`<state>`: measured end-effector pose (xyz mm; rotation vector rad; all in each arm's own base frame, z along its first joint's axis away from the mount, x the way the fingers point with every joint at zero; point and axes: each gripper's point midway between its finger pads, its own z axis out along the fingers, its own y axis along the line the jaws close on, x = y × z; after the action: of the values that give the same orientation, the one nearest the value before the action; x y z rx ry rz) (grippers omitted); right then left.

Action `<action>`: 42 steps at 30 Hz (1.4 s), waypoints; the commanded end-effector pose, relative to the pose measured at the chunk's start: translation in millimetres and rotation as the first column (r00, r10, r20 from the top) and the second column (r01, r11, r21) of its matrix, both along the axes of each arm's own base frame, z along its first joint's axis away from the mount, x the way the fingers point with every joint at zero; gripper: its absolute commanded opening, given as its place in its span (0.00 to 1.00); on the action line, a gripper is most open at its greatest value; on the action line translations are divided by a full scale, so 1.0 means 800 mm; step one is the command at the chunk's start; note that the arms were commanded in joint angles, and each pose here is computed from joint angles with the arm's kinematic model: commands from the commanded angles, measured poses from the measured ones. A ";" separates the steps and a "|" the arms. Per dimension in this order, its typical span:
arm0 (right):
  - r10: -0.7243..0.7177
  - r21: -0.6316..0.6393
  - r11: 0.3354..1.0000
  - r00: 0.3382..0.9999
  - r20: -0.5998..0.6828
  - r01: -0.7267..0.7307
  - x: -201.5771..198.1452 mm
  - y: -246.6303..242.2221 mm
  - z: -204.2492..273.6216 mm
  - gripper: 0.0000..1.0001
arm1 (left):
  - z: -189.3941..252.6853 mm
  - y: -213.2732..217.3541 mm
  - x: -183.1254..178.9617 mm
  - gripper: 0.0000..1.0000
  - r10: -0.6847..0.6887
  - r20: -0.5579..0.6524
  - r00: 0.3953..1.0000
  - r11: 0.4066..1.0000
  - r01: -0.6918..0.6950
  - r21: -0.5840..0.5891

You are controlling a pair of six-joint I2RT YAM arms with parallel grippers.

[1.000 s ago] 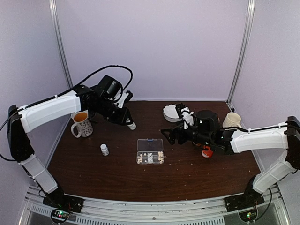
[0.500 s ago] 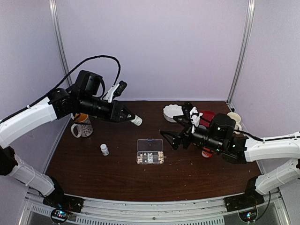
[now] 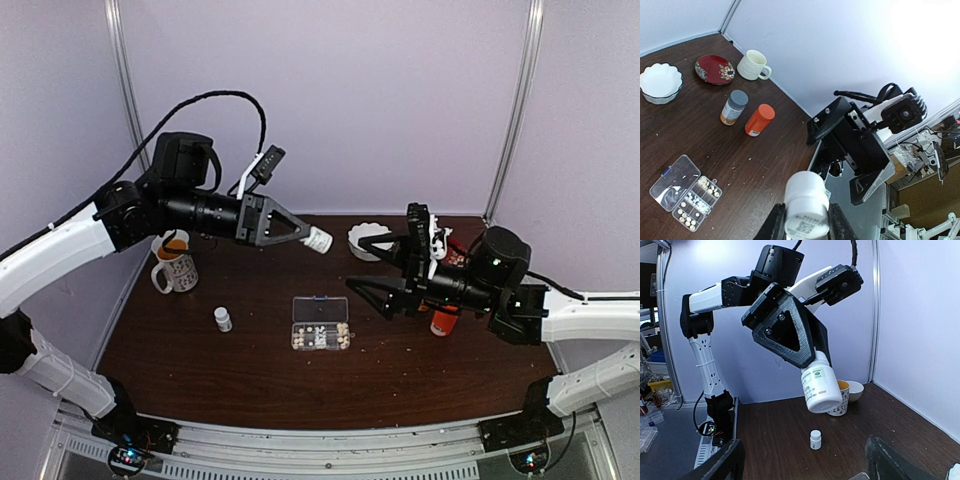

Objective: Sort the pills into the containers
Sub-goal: Pass from the left arm to the right

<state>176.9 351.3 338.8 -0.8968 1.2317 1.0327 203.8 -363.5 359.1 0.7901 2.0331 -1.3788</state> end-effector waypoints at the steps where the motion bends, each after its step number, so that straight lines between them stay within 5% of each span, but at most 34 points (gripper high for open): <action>1: 0.053 0.072 0.996 0.997 0.050 -0.057 -0.018 0.005 0.034 0.86 | 0.048 -0.009 -0.015 0.20 -0.055 0.045 0.997 0.991 0.060 -0.116; 18: -0.044 0.096 0.995 0.989 0.143 0.030 -0.006 0.032 0.061 0.60 | 0.053 -0.007 -0.041 0.20 -0.080 -0.008 0.997 0.984 0.078 -0.157; 42: -0.057 0.087 0.995 0.979 0.194 0.040 -0.021 0.057 0.069 0.40 | 0.058 0.000 -0.058 0.20 -0.108 -0.011 0.994 0.977 0.104 -0.188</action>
<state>161.3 395.0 379.3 -0.8970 1.0669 0.9329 165.1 -366.5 387.4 0.7945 1.9540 -1.5812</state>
